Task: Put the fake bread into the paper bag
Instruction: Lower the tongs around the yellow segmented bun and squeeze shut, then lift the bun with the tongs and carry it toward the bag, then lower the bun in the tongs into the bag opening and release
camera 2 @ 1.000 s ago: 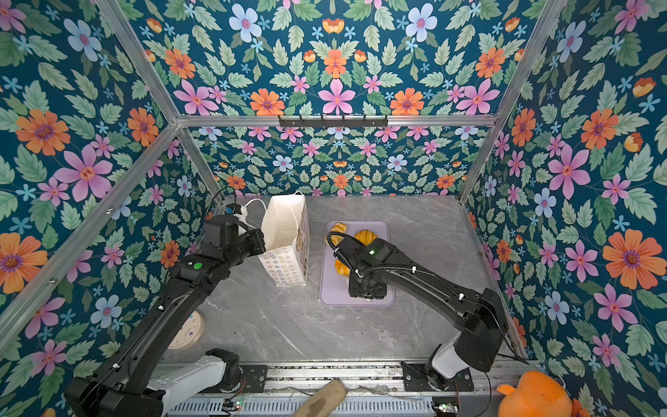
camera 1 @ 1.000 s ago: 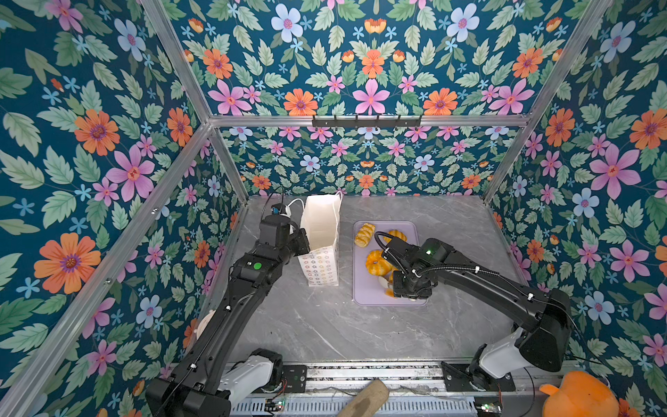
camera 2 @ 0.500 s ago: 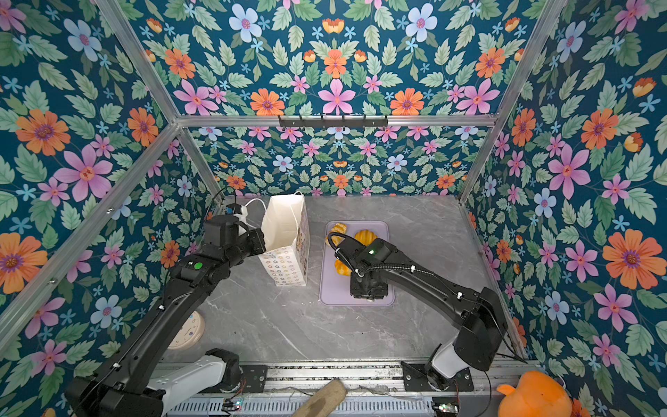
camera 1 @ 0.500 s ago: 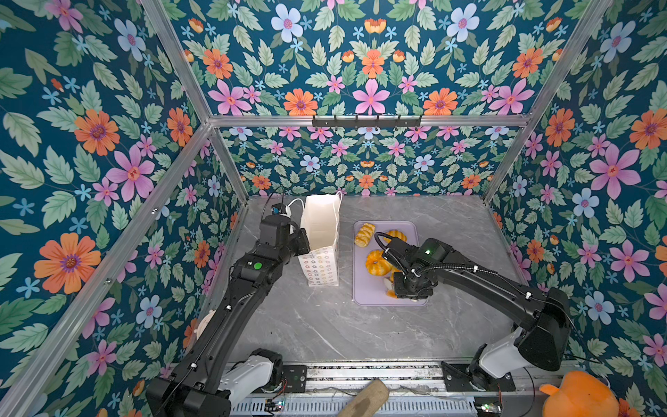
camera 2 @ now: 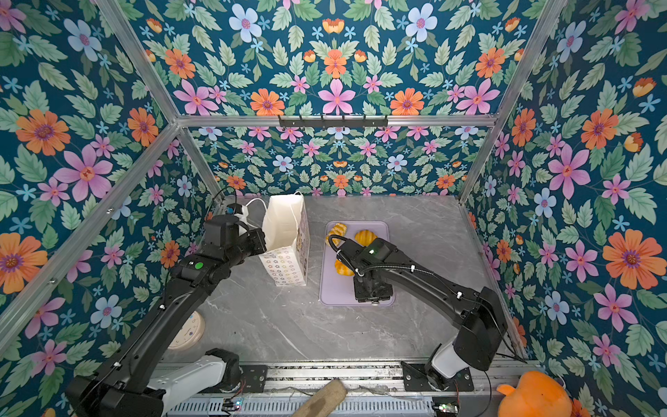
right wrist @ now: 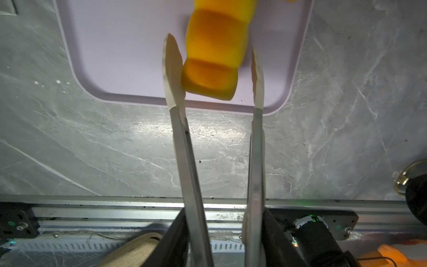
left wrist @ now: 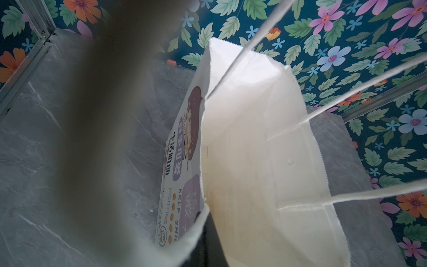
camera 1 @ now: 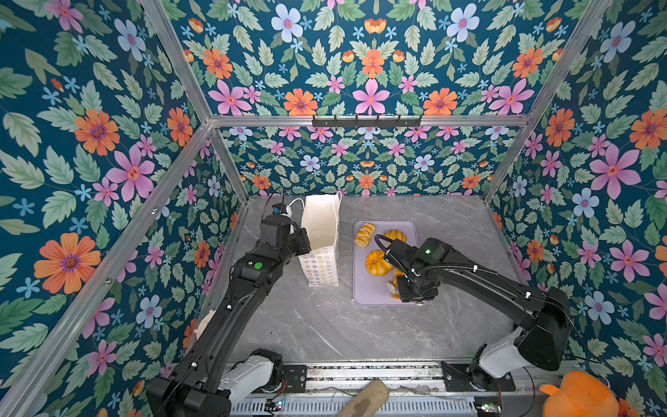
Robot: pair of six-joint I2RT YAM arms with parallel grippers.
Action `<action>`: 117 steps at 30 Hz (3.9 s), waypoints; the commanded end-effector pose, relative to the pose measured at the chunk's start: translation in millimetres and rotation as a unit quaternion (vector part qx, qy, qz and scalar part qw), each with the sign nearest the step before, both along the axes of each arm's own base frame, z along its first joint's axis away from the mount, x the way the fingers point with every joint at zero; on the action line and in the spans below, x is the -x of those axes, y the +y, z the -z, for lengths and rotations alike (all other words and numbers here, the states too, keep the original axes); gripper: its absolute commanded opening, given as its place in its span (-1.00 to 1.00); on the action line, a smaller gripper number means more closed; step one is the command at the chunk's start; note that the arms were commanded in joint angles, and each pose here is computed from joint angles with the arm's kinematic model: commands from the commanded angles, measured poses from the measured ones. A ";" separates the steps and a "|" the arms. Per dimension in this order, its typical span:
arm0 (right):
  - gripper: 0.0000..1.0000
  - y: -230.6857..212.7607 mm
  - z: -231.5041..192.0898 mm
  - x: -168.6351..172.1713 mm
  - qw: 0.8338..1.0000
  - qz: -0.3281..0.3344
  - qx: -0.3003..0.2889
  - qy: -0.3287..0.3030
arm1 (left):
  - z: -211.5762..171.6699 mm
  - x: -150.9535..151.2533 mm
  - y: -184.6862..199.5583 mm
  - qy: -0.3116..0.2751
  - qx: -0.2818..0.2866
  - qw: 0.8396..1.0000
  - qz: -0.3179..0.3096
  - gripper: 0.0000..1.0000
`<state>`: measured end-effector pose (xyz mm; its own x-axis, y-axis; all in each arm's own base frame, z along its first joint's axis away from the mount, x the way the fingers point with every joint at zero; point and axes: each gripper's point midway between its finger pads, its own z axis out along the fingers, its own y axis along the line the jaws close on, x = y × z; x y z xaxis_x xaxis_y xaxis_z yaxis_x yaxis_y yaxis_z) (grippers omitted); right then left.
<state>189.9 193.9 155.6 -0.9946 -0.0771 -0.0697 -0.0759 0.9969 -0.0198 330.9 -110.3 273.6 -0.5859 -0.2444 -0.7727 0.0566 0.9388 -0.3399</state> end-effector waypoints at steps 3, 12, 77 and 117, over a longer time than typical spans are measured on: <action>0.00 -4.9 -3.0 0.7 1.000 -0.003 0.010 0.011 | 5.1 3.1 0.2 0.012 -0.003 1.000 0.001 -1.00; -0.01 -1.6 -13.2 -18.9 1.000 0.019 0.012 -0.007 | 2.6 2.2 0.1 0.010 -0.003 1.000 0.002 -1.00; -0.45 93.1 -293.5 -25.1 0.899 -0.125 -0.364 -0.210 | -25.1 -4.0 -11.0 0.005 0.036 0.999 -0.025 -1.00; -0.41 143.0 -194.3 -93.4 0.944 -0.076 -0.298 -0.119 | -27.9 -3.2 -36.8 -0.005 0.089 0.996 0.005 -1.00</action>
<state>283.5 334.9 350.6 -0.9209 -0.1015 -0.3763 -0.2933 0.8163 0.4976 330.0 -144.1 294.0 -0.6020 -0.3642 -0.7106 0.0478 0.8719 -0.4873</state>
